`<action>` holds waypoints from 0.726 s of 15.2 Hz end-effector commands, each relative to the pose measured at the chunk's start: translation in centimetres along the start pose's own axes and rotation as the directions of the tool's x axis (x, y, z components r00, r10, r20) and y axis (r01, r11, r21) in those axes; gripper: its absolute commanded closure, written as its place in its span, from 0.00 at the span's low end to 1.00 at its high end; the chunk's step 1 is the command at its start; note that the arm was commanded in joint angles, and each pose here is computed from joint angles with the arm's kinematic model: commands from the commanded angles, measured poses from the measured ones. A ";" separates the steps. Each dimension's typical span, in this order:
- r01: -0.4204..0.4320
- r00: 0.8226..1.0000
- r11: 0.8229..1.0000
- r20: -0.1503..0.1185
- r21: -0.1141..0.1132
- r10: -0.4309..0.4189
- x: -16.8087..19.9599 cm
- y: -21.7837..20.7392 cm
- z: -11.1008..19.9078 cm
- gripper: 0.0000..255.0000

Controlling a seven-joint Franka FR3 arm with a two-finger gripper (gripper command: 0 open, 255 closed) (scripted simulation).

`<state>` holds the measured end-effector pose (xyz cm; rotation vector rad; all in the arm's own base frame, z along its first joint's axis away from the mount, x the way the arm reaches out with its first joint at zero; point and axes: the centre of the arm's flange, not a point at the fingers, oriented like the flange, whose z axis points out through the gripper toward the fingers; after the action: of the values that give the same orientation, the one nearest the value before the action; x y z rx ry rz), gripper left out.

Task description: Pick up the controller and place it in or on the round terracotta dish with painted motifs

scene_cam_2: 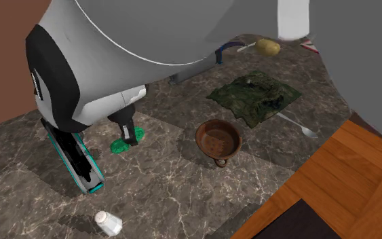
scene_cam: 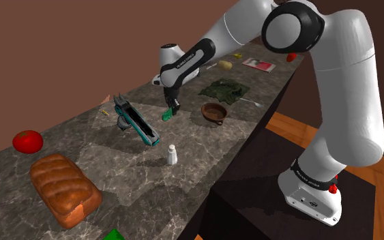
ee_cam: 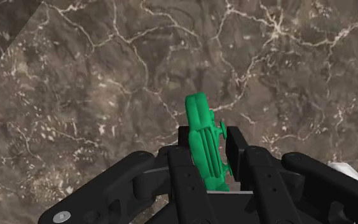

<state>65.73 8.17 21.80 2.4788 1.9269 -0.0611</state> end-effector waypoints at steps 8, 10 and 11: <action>0.001 1.000 1.000 -0.001 0.000 -0.001 -11.7 -0.6 0.5 1.00; 0.001 1.000 1.000 -0.001 0.000 -0.001 -14.4 -0.7 0.6 1.00; 0.001 1.000 1.000 -0.001 0.000 -0.001 -15.7 -0.8 0.7 1.00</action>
<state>61.88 -5.60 21.88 2.4784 1.9267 -0.0597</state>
